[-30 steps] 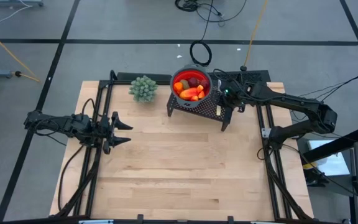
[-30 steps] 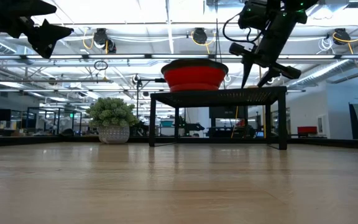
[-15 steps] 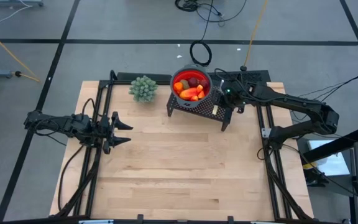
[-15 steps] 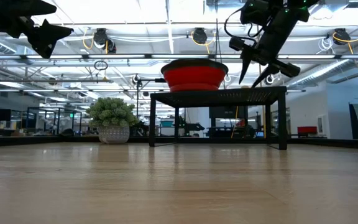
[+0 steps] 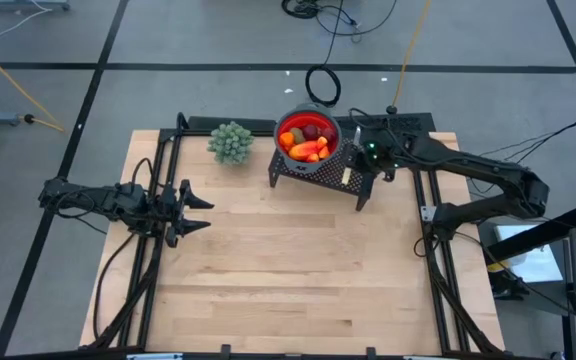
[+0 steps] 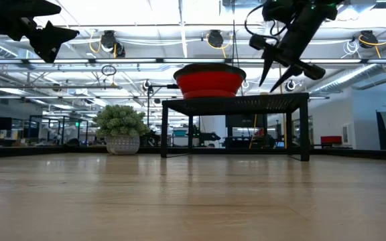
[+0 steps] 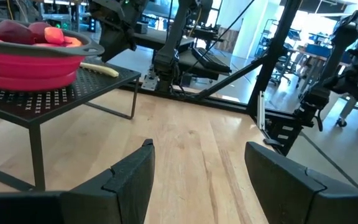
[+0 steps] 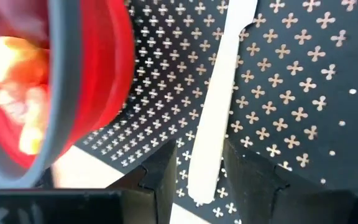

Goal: Pick & Place Fruit
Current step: Return to Home Position

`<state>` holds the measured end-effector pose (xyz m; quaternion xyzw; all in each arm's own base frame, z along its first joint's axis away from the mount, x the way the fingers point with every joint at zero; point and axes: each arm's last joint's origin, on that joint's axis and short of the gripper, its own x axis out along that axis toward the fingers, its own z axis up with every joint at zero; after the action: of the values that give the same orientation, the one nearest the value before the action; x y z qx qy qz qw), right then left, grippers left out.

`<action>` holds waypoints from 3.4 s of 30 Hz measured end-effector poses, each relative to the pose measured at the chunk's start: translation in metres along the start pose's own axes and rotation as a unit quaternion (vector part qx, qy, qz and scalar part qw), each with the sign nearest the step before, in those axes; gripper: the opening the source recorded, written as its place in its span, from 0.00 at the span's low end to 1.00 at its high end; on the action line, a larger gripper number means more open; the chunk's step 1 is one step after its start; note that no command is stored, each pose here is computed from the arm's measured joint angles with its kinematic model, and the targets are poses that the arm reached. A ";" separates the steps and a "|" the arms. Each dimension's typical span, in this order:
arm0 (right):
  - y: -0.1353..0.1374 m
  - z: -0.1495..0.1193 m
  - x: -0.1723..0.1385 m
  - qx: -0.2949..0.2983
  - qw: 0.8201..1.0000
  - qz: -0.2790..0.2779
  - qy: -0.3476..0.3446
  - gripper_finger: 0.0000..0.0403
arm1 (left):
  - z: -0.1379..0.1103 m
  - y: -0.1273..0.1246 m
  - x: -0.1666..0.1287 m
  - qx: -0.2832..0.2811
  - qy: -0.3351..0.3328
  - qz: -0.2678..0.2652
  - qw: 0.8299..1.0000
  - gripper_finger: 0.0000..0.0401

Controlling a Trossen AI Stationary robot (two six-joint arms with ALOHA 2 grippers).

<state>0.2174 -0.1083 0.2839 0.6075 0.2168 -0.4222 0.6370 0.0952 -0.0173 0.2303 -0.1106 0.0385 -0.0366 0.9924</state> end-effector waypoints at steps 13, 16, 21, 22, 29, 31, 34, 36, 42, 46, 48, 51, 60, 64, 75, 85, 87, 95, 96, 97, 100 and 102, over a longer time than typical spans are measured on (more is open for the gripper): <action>-0.003 -0.022 -0.061 -0.161 0.981 0.090 -0.062 0.12 | 0.000 0.000 0.000 0.002 0.000 0.000 1.000 0.62; -0.006 -0.028 -0.078 -0.223 0.964 0.106 -0.099 0.03 | 0.000 0.000 0.000 0.002 0.000 0.000 1.000 0.62; -0.012 -0.040 -0.103 -0.343 0.920 0.139 -0.131 0.02 | 0.000 0.000 0.000 0.002 0.000 0.000 1.000 0.62; -0.013 -0.042 -0.107 -0.362 0.911 0.146 -0.133 0.02 | 0.000 0.000 0.000 0.002 0.000 0.000 1.000 0.62; -0.024 -0.055 -0.126 -0.445 0.867 0.185 -0.129 0.01 | 0.000 0.000 0.000 0.012 0.000 0.000 1.000 0.62; -0.030 -0.059 -0.123 -0.452 0.862 0.193 -0.123 0.00 | 0.000 0.000 0.000 0.012 0.000 0.000 1.000 0.62; -0.045 -0.066 -0.109 -0.457 0.862 0.191 -0.111 0.00 | 0.000 0.000 0.000 0.012 0.000 0.000 1.000 0.62; -0.057 -0.069 -0.096 -0.451 0.866 0.191 -0.103 0.00 | 0.000 0.000 0.000 0.012 0.000 0.000 1.000 0.62; -0.093 -0.076 -0.068 -0.440 0.867 0.210 -0.103 0.00 | 0.000 0.000 0.000 0.021 0.000 0.000 1.000 0.62; -0.115 -0.076 -0.060 -0.433 0.865 0.226 -0.111 0.00 | 0.000 0.000 0.000 0.025 0.000 0.000 1.000 0.62; -0.124 -0.075 -0.058 -0.429 0.864 0.235 -0.116 0.00 | 0.000 0.000 0.000 0.024 0.000 0.000 1.000 0.62; -0.136 -0.074 -0.058 -0.427 0.860 0.251 -0.125 0.00 | 0.000 0.000 0.000 0.027 0.000 0.000 1.000 0.62; -0.155 -0.069 -0.072 -0.436 0.828 0.309 -0.172 0.00 | 0.000 0.000 0.000 0.049 0.000 -0.001 0.999 0.62; -0.162 -0.066 -0.079 -0.440 0.814 0.328 -0.191 0.00 | 0.000 0.000 0.000 0.058 0.000 -0.003 0.998 0.62; -0.169 -0.072 -0.064 -0.483 0.793 0.331 -0.169 0.00 | 0.002 -0.001 0.000 0.094 -0.009 -0.007 0.996 0.62; -0.175 -0.084 -0.018 -0.485 0.783 0.346 -0.179 0.00 | -0.026 0.004 0.011 0.096 -0.054 -0.013 0.994 0.62; -0.175 -0.085 -0.017 -0.485 0.783 0.345 -0.178 0.00 | -0.030 0.005 0.012 0.096 -0.055 -0.013 0.994 0.62; -0.182 -0.084 -0.011 -0.498 0.796 0.293 -0.180 0.00 | -0.043 0.011 0.014 0.091 -0.059 0.000 0.994 0.62; -0.182 -0.084 -0.011 -0.497 0.797 0.291 -0.179 0.00 | -0.044 0.011 0.014 0.091 -0.066 0.000 0.994 0.62; -0.182 -0.084 -0.011 -0.497 0.797 0.292 -0.179 0.00 | -0.046 0.012 0.014 0.090 -0.069 0.001 0.994 0.62; -0.181 -0.084 -0.012 -0.499 0.793 0.297 -0.185 0.00 | -0.052 0.014 0.015 0.086 -0.069 0.006 0.994 0.62; -0.181 -0.083 -0.012 -0.498 0.793 0.294 -0.193 0.00 | -0.052 0.015 0.015 0.080 -0.069 0.010 0.994 0.62</action>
<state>0.0859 -0.0085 0.1726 0.1470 0.0805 -0.1572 0.9733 0.1072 -0.0149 0.1756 -0.0326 -0.0318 -0.0216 0.9987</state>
